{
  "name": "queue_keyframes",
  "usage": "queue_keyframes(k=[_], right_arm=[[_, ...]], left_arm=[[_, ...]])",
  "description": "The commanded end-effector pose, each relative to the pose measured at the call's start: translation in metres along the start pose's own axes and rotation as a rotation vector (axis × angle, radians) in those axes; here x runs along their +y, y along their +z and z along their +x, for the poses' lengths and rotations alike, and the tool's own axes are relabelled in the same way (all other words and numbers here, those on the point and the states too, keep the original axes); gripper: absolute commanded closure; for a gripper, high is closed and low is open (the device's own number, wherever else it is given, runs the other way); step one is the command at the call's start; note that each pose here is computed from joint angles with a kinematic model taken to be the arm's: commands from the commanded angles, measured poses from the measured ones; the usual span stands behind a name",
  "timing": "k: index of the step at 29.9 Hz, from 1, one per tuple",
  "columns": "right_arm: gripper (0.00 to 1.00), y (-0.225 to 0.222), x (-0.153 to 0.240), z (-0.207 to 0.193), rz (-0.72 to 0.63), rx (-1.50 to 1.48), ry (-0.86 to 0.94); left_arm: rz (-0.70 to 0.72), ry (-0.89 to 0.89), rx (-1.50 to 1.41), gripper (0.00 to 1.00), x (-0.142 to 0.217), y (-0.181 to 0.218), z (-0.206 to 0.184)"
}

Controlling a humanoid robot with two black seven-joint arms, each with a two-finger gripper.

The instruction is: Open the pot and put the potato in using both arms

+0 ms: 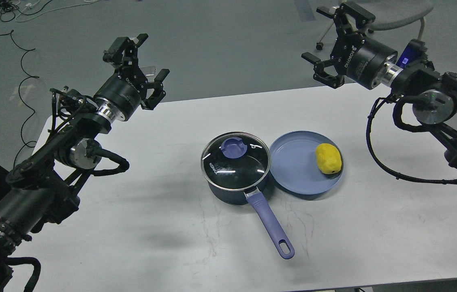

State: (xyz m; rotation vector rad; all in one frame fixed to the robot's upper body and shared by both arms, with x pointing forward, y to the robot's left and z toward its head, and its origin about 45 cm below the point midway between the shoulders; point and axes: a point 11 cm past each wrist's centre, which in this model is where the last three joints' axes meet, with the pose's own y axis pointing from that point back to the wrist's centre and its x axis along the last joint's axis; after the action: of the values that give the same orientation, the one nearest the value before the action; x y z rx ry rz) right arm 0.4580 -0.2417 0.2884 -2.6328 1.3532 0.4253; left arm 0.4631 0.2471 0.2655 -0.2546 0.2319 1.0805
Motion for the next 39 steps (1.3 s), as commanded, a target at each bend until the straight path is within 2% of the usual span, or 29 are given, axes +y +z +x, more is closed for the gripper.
queue_keyframes(k=[1, 39], right_arm=[[0.00, 0.000, -0.006, -0.004, 0.005, -0.005, -0.005], [0.00, 0.005, -0.015, -0.008, -0.027, 0.021, 0.012]], left_arm=[[-0.008, -0.033, 0.018, 0.02, 0.001, 0.002, -0.002], [0.002, -0.039, 0.036, 0.02, 0.007, -0.003, 0.001]])
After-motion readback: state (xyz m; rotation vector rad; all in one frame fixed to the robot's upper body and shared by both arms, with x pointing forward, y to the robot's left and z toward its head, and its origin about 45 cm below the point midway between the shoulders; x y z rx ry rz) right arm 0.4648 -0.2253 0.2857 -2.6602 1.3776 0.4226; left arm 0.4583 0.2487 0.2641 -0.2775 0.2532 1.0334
